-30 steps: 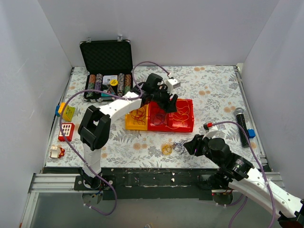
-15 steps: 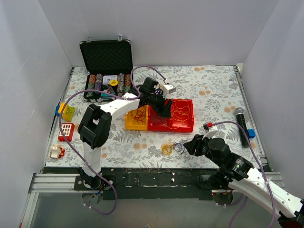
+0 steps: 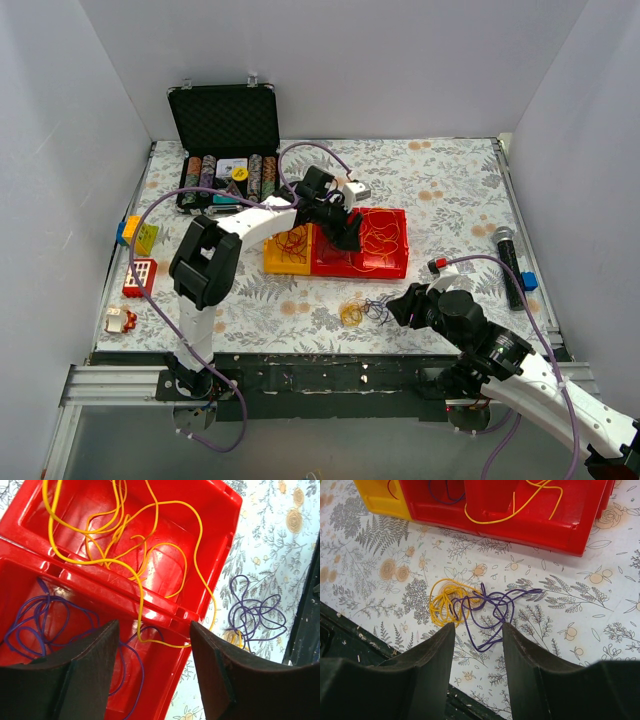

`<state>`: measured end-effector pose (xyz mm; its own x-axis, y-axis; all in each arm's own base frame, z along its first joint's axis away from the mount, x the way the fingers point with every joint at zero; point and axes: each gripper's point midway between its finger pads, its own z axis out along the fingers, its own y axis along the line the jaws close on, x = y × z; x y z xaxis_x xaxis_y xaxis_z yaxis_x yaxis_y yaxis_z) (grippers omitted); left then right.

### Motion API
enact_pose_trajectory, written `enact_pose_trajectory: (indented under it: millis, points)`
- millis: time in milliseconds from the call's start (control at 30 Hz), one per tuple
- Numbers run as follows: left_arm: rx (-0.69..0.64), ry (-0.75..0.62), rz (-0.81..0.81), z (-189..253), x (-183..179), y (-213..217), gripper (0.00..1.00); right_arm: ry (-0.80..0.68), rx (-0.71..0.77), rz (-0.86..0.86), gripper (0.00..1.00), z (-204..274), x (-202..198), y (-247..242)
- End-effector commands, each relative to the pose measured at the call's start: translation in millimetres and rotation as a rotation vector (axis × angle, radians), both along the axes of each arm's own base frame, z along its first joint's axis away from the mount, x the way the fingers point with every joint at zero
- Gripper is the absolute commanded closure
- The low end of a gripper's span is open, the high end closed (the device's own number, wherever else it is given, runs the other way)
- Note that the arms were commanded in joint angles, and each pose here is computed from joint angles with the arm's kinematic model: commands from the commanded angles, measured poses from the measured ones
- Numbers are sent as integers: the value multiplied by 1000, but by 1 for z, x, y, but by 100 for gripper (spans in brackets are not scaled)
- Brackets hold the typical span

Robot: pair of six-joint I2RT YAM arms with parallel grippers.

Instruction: Untangle the cables

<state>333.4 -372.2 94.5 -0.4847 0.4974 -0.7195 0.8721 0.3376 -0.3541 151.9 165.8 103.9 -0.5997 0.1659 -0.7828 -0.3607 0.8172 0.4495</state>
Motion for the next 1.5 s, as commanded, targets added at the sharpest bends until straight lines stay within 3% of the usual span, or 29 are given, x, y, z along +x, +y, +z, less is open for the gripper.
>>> enact_pose_trajectory:
  millis: [0,167,467,667,933,1267,1467]
  points:
    - [-41,-22,-29,11,4,-6,46,-53,42,-4,49,20,6,5]
    - [-45,-36,-28,16,4,-4,62,-53,45,-8,49,19,6,4]
    - [-44,-78,-6,31,6,0,70,-50,43,-2,49,17,6,5]
    - [-51,-79,-16,36,3,0,99,-45,44,-3,49,15,6,5]
    - [-82,-83,-23,50,2,-3,100,-45,45,-4,49,16,6,5]
    - [-265,-101,-37,140,-8,-35,100,-50,50,-15,50,17,8,5]
    - [-266,-142,-73,123,-20,-59,100,-48,42,-24,50,16,9,4]
